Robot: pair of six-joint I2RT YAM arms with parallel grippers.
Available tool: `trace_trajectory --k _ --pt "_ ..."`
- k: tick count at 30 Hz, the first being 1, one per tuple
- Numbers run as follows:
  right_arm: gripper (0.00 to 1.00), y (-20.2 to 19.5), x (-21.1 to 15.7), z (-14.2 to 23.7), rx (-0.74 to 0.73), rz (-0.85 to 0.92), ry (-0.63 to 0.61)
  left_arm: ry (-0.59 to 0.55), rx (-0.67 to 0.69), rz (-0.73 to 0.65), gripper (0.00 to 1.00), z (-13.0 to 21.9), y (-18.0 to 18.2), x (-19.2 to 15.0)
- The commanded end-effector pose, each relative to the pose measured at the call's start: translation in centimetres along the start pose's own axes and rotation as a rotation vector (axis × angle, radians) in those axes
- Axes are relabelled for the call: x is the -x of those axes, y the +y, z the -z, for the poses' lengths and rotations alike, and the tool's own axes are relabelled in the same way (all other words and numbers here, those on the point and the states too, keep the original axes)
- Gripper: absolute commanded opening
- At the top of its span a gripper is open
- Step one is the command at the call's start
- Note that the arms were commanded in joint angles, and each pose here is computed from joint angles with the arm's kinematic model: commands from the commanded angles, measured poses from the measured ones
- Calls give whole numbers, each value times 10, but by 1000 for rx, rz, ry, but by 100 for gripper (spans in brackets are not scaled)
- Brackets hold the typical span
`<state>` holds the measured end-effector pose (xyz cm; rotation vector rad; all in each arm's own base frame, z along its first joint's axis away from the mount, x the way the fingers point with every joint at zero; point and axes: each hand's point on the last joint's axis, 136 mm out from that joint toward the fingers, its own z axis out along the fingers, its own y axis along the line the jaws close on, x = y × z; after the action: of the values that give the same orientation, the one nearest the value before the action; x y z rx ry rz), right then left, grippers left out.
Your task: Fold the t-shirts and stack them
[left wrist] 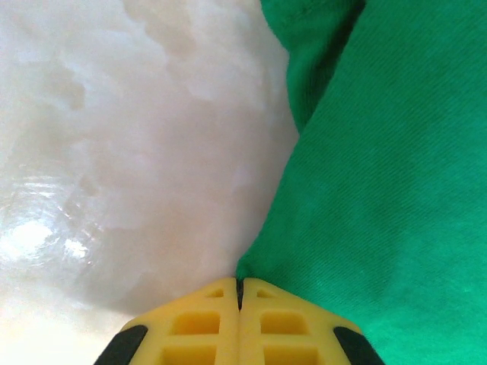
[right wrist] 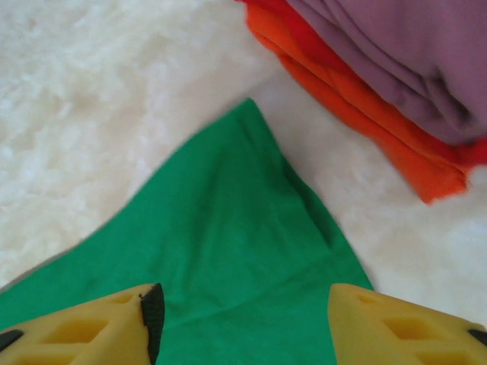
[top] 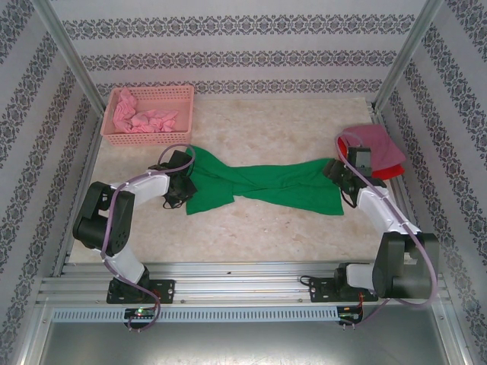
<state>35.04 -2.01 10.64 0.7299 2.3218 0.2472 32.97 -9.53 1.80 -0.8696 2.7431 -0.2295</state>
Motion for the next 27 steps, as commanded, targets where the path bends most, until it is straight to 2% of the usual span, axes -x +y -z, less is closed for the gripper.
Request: trace_trajectory --k 1,11,19,21,23,27 --pt "53 -13 -19 -9 -5 -53 78 -34 -109 6 0 2 -25 6" --pt "33 -6 -17 -55 30 -136 188 -64 -123 10 0 12 -27 11" --pt "28 -8 -13 -81 18 -171 210 -69 -132 10 0 14 -27 11" --pt "30 -10 -17 -85 9 -181 235 -70 -135 8 0 15 -28 12" --pt "35 -10 -18 -87 16 -197 250 -74 -137 8 0 17 -29 13" --pt "37 -9 -14 -75 32 -199 211 -85 -136 9 0 22 -28 14"
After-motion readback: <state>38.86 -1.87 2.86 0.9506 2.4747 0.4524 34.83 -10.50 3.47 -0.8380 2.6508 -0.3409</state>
